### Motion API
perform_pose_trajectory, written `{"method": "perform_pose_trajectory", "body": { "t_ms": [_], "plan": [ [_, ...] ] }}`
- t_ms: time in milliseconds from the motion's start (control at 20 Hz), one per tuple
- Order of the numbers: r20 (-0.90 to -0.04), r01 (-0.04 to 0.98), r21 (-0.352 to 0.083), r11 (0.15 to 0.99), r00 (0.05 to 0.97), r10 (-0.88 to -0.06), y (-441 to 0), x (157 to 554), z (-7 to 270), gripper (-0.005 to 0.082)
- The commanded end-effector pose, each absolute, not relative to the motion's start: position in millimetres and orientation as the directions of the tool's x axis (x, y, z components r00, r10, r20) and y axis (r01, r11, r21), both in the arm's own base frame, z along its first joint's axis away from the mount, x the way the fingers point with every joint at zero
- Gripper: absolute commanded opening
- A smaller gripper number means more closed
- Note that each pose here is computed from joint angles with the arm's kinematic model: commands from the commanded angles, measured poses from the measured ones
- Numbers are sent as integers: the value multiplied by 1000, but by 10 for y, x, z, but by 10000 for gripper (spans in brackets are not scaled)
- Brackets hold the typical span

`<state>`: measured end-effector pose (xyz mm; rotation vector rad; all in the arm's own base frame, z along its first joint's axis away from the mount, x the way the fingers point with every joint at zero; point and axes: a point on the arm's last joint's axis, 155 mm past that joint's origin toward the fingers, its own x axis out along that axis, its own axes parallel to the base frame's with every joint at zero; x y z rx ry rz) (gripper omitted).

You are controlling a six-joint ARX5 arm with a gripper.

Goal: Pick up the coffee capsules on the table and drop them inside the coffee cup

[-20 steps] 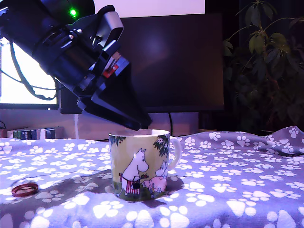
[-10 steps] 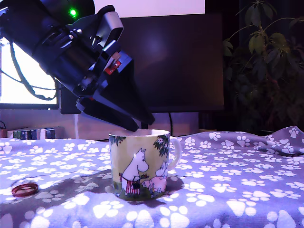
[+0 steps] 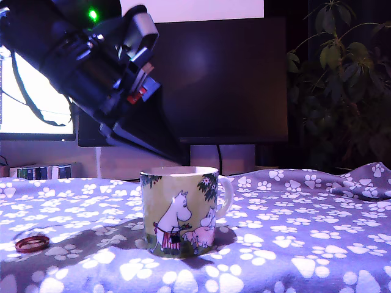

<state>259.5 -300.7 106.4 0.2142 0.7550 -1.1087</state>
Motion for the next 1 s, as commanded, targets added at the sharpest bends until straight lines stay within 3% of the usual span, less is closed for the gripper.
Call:
{"method": "perform_pose_trajectory", "body": {
  "t_ms": [0,100,250,600,950],
  "plan": [
    [-624,868,-159,470,280,-729,-2960,2614,1207,-19],
    [-615,856,-118,503,334,-714,-2903,2678,1299,-19],
    [-600,845,-89,527,377,-705,-2842,2722,1397,-19],
    [-595,792,-81,605,448,-667,-2495,2838,1362,-19],
    [-515,707,-69,704,579,-632,-2078,3004,1419,-19]
  ]
}}
